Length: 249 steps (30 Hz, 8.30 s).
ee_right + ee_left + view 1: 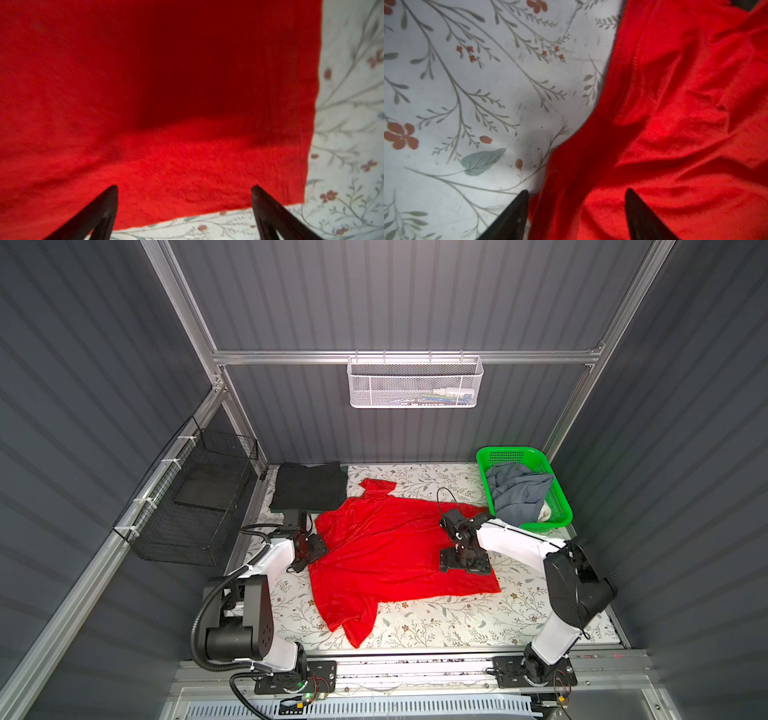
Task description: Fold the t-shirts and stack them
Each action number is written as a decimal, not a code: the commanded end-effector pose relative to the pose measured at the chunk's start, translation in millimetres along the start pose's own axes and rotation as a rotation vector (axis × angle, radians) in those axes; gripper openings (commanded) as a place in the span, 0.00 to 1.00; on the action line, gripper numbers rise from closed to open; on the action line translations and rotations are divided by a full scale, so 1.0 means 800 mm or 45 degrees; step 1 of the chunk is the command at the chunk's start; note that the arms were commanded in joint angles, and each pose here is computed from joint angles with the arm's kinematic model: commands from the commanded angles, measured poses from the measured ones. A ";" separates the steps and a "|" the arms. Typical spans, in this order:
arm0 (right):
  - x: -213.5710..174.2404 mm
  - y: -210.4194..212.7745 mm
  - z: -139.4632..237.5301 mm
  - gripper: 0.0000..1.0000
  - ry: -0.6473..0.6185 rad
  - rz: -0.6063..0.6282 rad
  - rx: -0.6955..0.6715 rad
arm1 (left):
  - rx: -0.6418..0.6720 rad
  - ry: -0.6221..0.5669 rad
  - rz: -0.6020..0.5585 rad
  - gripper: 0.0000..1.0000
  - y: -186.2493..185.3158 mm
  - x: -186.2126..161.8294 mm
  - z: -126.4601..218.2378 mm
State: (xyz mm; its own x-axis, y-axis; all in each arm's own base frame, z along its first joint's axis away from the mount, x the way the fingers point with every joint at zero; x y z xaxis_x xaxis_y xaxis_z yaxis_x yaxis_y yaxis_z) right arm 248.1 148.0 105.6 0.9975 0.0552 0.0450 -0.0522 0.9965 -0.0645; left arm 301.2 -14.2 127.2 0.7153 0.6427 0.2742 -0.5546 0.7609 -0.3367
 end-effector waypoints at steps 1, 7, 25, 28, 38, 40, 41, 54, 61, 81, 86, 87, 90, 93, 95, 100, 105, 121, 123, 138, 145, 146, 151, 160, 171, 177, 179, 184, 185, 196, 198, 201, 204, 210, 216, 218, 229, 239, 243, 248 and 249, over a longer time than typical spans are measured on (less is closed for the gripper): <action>-0.020 -0.009 -0.015 0.99 0.039 -0.075 -0.025 | -0.071 -0.047 -0.016 0.96 -0.013 0.005 0.033; -0.054 -0.014 -0.036 0.99 0.108 -0.111 0.027 | -0.147 -0.122 -0.054 0.99 -0.024 0.012 0.062; -0.076 -0.018 -0.049 0.36 0.135 -0.157 0.048 | -0.260 -0.128 -0.086 1.00 -0.040 0.017 0.062; -0.081 -0.019 -0.041 0.28 0.141 -0.165 0.043 | -0.265 -0.125 -0.098 1.00 -0.041 0.018 0.062; -0.147 -0.005 -0.033 0.28 0.309 -0.111 -0.007 | -0.310 -0.124 -0.124 1.00 -0.057 0.028 0.048; -0.151 -0.006 -0.027 0.37 0.322 -0.099 -0.010 | -0.329 -0.136 -0.146 1.00 -0.067 0.031 0.049; -0.147 -0.005 -0.020 0.43 0.300 -0.085 -0.003 | -0.331 -0.139 -0.163 1.00 -0.075 0.033 0.048; 0.065 -0.030 0.086 0.85 -0.207 -0.079 0.218 | -0.502 -0.063 -0.433 1.00 -0.224 0.059 -0.014; 0.164 -0.057 0.053 0.83 -0.285 -0.088 0.133 | -0.553 0.027 -0.545 1.00 -0.279 0.062 -0.089; 0.258 -0.034 -0.027 0.68 -0.198 0.082 0.041 | -0.609 0.091 -0.634 0.99 -0.355 0.069 -0.211; 0.266 -0.032 -0.030 0.53 -0.194 0.096 0.038 | -0.617 0.101 -0.660 0.93 -0.360 0.060 -0.217; 0.266 -0.032 -0.031 0.51 -0.192 0.099 0.039 | -0.615 0.105 -0.664 0.92 -0.361 0.058 -0.218; 0.266 -0.027 -0.033 0.42 -0.189 0.119 0.078 | -0.607 0.120 -0.697 0.88 -0.360 0.050 -0.219; 0.261 -0.018 -0.032 0.41 -0.175 0.155 0.093 | -0.592 0.132 -0.730 0.84 -0.358 0.044 -0.219; 0.257 -0.013 -0.032 0.43 -0.167 0.174 0.093 | -0.577 0.139 -0.741 0.80 -0.355 0.041 -0.220; 0.243 0.000 -0.044 0.43 -0.125 0.189 0.104 | -0.568 0.135 -0.761 0.66 -0.355 0.037 -0.221; 0.244 0.007 -0.043 0.30 -0.147 0.194 0.183 | -0.611 0.182 -0.769 0.38 -0.360 0.033 -0.224; 0.285 0.009 -0.006 0.00 -0.321 0.268 0.171 | -0.534 -0.037 -0.787 0.00 -0.370 0.073 -0.177; 0.290 0.010 -0.002 0.00 -0.338 0.267 0.170 | -0.536 -0.065 -0.788 0.00 -0.370 0.079 -0.167; 0.334 0.017 0.022 0.00 -0.469 0.325 0.048 | -0.545 -0.174 -0.742 0.00 -0.363 0.104 -0.124; 0.354 0.013 0.010 0.02 -0.478 0.354 -0.069 | -0.495 -0.214 -0.742 0.00 -0.357 0.109 -0.119; 0.358 0.012 0.012 0.04 -0.500 0.358 -0.083 | -0.487 -0.225 -0.741 0.00 -0.357 0.110 -0.118; 0.370 0.016 0.018 0.24 -0.568 0.396 -0.091 | -0.466 -0.250 -0.745 0.00 -0.354 0.112 -0.114; 0.364 -0.004 0.062 0.99 -0.610 0.267 -0.048 | -0.401 -0.269 -0.723 0.25 -0.349 0.118 -0.105; 0.337 -0.031 0.056 0.99 -0.493 0.143 0.077 | -0.584 -0.211 -0.716 0.88 -0.344 0.092 -0.086; 0.314 -0.023 0.080 0.99 -0.564 0.128 0.192 | -0.545 -0.101 -0.776 0.79 -0.346 0.080 -0.117; 0.306 -0.020 0.087 0.99 -0.568 0.127 0.216 | -0.509 -0.084 -0.778 0.77 -0.347 0.080 -0.126; 0.284 -0.016 0.098 0.99 -0.567 0.127 0.255 | -0.451 -0.073 -0.787 0.71 -0.347 0.083 -0.151; 0.280 -0.016 0.099 0.99 -0.567 0.125 0.263 | -0.446 -0.067 -0.787 0.71 -0.348 0.083 -0.157; 0.253 -0.013 0.097 0.99 -0.561 0.105 0.330 | -0.502 -0.035 -0.780 0.46 -0.361 0.082 -0.185; 0.253 -0.012 0.093 0.99 -0.558 0.104 0.335 | -0.522 -0.030 -0.784 0.27 -0.364 0.082 -0.187; 0.255 -0.010 0.090 0.99 -0.551 0.103 0.343 | -0.532 -0.030 -0.794 0.02 -0.366 0.082 -0.186; 0.257 -0.009 0.089 0.99 -0.556 0.097 0.348 | -0.526 -0.054 -0.807 0.00 -0.368 0.086 -0.177; 0.270 -0.007 0.081 0.99 -0.552 0.087 0.338 | -0.624 -0.098 -0.815 0.00 -0.383 0.093 -0.135; 0.291 -0.011 0.069 0.99 -0.519 0.072 0.236 | -0.634 -0.210 -0.835 0.00 -0.382 0.101 -0.087; 0.297 -0.012 0.064 0.99 -0.506 0.074 0.214 | -0.618 -0.255 -0.838 0.00 -0.378 0.103 -0.070; 0.311 -0.019 0.035 0.98 -0.469 0.037 0.203 | -0.611 -0.353 -0.841 0.00 -0.357 0.100 -0.026; 0.323 -0.037 0.008 0.96 -0.432 -0.009 0.161 | -0.485 -0.356 -0.849 0.00 -0.323 0.088 -0.031; 0.331 -0.044 0.001 0.84 -0.435 -0.024 0.126 | -0.486 -0.380 -0.829 0.00 -0.313 0.084 -0.026; 0.339 -0.059 -0.002 0.86 -0.419 -0.051 0.132 | -0.491 -0.372 -0.821 0.00 -0.308 0.080 -0.016; 0.338 -0.063 -0.003 0.87 -0.411 -0.054 0.122 | -0.486 -0.372 -0.817 0.00 -0.306 0.079 -0.015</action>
State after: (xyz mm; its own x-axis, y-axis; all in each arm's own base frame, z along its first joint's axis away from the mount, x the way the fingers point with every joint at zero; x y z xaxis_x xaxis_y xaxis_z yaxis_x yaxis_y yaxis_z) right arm 519.4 126.5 113.1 0.9278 0.0324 0.3716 -0.0588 0.9965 0.0599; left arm 493.4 -162.6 197.0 0.7093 0.1204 0.6946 0.1392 0.9420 -0.3055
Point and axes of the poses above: each gripper's point midway between its finger pads, its own z axis back along the fingers, its own y axis along the line the jaws close on, x = y × z, the point moved 7 cm from there along z, back along the fingers, and after that the axes turned 9 degrees about z, right-handed, at the moved point
